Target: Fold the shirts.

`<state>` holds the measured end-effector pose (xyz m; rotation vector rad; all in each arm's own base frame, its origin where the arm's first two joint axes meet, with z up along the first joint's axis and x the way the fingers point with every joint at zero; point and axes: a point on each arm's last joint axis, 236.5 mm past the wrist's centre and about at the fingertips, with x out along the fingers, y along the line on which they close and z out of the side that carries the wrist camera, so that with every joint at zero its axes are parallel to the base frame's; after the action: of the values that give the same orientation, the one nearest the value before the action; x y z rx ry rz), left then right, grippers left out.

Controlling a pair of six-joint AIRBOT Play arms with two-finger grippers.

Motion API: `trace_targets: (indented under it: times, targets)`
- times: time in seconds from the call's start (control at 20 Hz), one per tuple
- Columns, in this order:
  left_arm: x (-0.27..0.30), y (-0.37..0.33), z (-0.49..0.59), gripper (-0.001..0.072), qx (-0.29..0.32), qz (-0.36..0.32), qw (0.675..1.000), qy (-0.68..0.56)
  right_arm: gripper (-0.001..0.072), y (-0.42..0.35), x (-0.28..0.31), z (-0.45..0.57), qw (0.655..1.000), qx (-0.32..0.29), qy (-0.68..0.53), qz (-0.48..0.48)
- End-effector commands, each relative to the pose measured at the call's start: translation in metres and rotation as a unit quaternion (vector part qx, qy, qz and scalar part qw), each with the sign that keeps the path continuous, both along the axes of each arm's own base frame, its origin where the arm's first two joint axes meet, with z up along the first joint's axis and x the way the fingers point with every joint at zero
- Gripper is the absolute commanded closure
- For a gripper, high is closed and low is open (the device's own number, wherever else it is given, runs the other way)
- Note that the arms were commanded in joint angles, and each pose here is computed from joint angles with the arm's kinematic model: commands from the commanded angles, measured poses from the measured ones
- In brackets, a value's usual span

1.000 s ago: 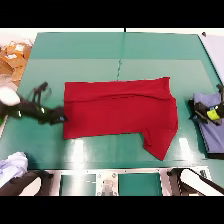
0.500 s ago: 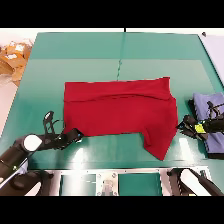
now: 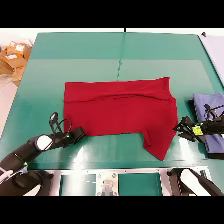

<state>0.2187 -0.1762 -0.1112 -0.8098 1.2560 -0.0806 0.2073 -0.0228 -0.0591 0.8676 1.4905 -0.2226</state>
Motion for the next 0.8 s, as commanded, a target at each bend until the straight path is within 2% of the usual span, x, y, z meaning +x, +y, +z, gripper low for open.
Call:
trace_targets:
  times: [0.0, 0.35, 0.5, 0.65, 0.75]
  targets:
    - [-0.003, 0.004, 0.000, 0.0688, 0.027, -0.047, 0.999, 0.004, 0.0274, 0.003, -0.016, -0.007, 0.999, 0.005, 0.034, -0.003]
    - [0.018, 0.036, 0.003, 0.0688, 0.049, -0.026, 0.998, -0.009, 0.0263, 0.030, -0.046, -0.049, 0.997, 0.036, 0.060, -0.019]
    - [0.027, 0.050, 0.003, 0.0688, 0.060, -0.021, 0.998, -0.021, 0.0272, 0.049, -0.036, -0.062, 0.997, 0.065, 0.013, -0.026]
    - [0.036, 0.048, 0.013, 0.0687, 0.061, -0.031, 0.997, -0.039, 0.0482, 0.071, -0.012, -0.048, 0.991, 0.118, -0.054, -0.023]
    - [0.041, 0.045, 0.020, 0.0685, 0.057, -0.033, 0.997, -0.044, 0.0693, 0.073, -0.010, -0.046, 0.990, 0.121, -0.066, -0.010]
